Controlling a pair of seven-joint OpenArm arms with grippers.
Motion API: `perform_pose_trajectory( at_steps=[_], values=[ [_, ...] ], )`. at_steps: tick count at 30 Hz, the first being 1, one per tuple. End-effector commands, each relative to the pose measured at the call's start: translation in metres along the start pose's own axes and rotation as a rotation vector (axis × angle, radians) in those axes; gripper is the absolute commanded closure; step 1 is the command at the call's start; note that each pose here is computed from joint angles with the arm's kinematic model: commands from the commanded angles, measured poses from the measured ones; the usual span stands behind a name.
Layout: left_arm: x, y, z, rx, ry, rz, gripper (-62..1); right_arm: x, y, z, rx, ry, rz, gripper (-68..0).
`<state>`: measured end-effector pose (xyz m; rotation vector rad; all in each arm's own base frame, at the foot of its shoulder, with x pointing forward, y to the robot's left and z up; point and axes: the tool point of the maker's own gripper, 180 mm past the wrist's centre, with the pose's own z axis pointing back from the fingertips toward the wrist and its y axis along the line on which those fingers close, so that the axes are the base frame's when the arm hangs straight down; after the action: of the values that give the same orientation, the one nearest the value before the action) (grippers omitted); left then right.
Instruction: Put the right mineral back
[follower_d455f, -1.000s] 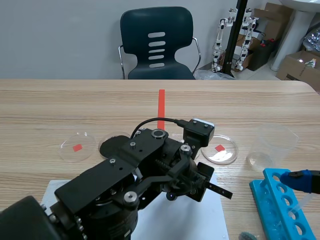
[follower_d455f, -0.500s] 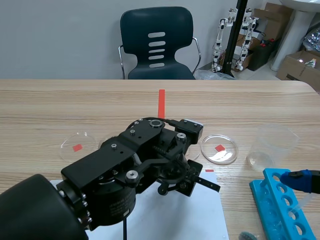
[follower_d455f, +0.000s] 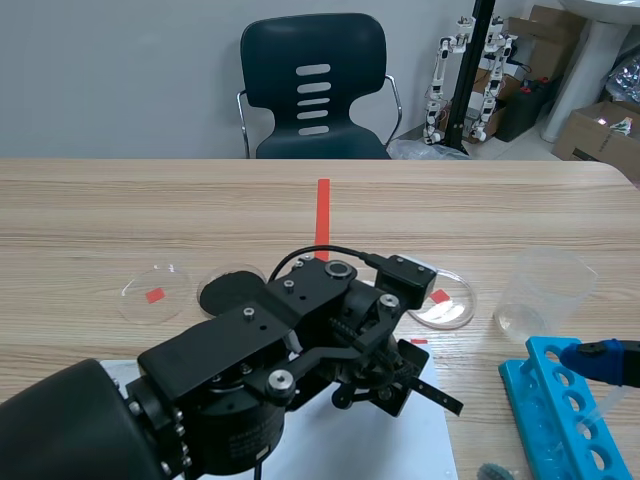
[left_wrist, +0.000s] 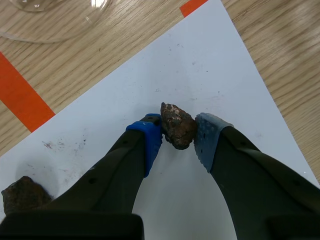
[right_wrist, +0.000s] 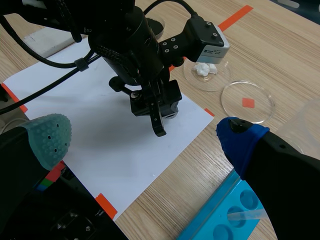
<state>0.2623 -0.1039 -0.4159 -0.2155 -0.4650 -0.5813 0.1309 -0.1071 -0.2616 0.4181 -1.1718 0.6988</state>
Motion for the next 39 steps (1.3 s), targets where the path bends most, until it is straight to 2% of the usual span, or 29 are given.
perform_pose_trajectory(
  at_steps=[1,8,10,18,23,25,30,39],
  values=[
    [0.0195,-0.0125,0.0058,-0.028,-0.046,0.008,-13.2,0.0070,-0.0018,-0.0009,-0.005,-0.029,-0.002,-60.4],
    [0.0190,-0.0145,0.0058,-0.039,-0.044,0.018,-13.3,0.0070,-0.0018,-0.0009,-0.005,-0.029,-0.002,-60.4],
    [0.0188,-0.0155,0.0058,-0.045,-0.042,0.023,-15.7,0.0070,-0.0018,-0.0009,-0.005,-0.029,-0.002,-60.4],
    [0.0200,-0.0143,0.0058,-0.039,-0.048,0.053,-34.5,0.0070,-0.0018,-0.0009,-0.005,-0.029,-0.002,-60.4],
    [0.0215,-0.0160,0.0056,-0.045,-0.065,0.059,-53.3,0.0070,-0.0018,-0.0009,-0.005,-0.029,-0.002,-60.4],
    [0.0215,-0.0160,0.0056,-0.045,-0.065,0.059,-57.5,0.0070,-0.0018,-0.0009,-0.005,-0.029,-0.002,-60.4],
    [0.0219,-0.0159,0.0056,-0.045,-0.067,0.059,-61.7,0.0070,-0.0018,-0.0009,-0.005,-0.029,-0.002,-60.4],
    [0.0215,-0.0159,0.0056,-0.045,-0.065,0.059,-62.0,0.0070,-0.0018,-0.0009,-0.005,-0.029,-0.002,-60.4]
  ],
)
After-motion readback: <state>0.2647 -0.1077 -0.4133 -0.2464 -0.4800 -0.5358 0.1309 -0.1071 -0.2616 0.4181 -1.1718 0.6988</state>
